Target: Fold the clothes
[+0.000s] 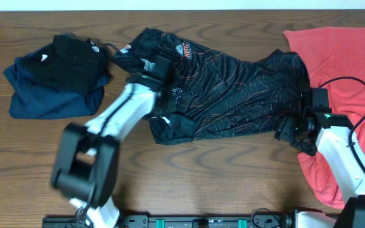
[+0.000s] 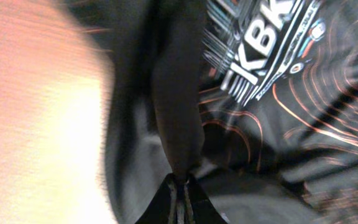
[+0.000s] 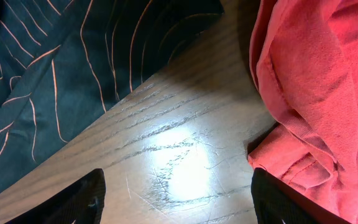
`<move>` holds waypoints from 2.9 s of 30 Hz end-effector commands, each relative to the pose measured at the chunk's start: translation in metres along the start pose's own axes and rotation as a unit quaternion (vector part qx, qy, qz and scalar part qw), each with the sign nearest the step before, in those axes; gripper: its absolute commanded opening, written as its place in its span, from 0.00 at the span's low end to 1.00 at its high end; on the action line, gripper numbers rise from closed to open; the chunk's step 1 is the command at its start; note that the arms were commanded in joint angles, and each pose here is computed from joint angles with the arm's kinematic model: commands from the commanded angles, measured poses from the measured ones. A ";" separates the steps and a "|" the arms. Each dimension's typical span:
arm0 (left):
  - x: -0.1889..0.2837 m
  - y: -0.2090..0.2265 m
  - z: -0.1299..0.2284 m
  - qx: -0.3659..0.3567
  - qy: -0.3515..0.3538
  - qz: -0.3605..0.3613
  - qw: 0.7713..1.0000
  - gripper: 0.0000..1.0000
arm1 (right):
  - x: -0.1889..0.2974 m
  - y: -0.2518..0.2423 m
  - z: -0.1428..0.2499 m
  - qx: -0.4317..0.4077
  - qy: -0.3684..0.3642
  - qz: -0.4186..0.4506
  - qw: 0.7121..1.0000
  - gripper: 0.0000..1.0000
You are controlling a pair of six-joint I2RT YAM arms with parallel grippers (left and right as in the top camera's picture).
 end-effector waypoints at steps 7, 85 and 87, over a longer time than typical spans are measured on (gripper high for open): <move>0.064 0.072 0.023 0.042 0.033 -0.134 0.990 0.06 | -0.001 -0.003 -0.003 -0.013 -0.008 0.004 1.000 0.73; 0.021 0.107 0.053 0.060 0.073 -0.191 0.977 0.06 | 0.010 -0.196 -0.146 -0.274 -0.169 0.027 0.946 0.01; 0.021 0.107 0.053 0.060 0.074 -0.191 0.977 0.06 | 0.022 -0.174 -0.160 -0.194 -0.178 -0.070 0.962 0.01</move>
Point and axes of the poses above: each gripper's point midway between its finger pads, its own x axis back along the fingers, its own y axis along the line the jaws close on, z = x × y, the point moved 9 cm from there along x, back along the fingers, and after that the axes turned 1 degree about -x, right-handed, at the moved point
